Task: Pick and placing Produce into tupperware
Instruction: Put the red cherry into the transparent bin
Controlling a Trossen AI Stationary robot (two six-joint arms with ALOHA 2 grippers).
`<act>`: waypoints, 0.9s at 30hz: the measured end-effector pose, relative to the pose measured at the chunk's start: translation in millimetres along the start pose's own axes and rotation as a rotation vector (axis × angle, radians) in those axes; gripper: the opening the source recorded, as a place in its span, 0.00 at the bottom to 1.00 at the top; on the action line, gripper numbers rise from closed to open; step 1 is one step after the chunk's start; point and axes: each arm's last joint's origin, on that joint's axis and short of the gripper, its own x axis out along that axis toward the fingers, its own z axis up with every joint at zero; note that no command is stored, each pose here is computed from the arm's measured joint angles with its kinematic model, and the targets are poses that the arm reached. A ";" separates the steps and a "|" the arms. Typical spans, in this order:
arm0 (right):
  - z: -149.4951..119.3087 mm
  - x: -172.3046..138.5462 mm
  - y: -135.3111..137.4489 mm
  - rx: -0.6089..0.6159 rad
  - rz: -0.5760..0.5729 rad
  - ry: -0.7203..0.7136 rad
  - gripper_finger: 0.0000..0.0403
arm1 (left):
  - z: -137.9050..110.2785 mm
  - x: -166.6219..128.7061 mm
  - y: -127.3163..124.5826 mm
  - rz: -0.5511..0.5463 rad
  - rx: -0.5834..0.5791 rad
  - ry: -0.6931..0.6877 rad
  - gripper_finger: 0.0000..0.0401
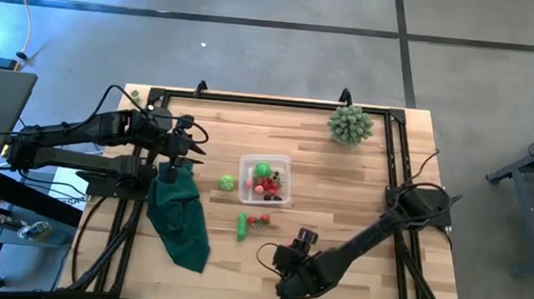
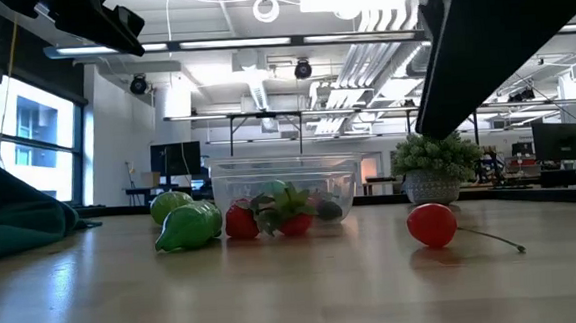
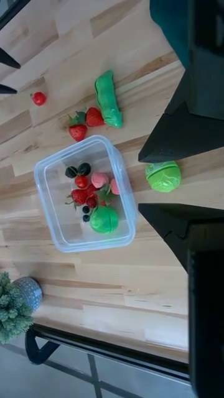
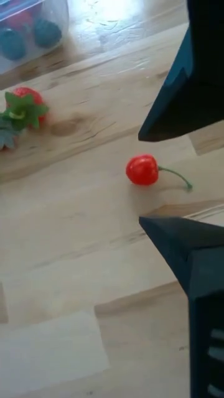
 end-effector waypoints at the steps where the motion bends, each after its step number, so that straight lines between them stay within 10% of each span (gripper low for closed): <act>1: 0.4 1.0 -0.5 0.001 -0.003 0.003 0.52 | 0.0 0.0 0.0 0.000 0.000 0.000 0.26; 27: 46.4 34.0 -41.2 -0.042 0.175 0.195 0.63 | 0.0 0.0 0.0 0.000 0.000 0.000 0.26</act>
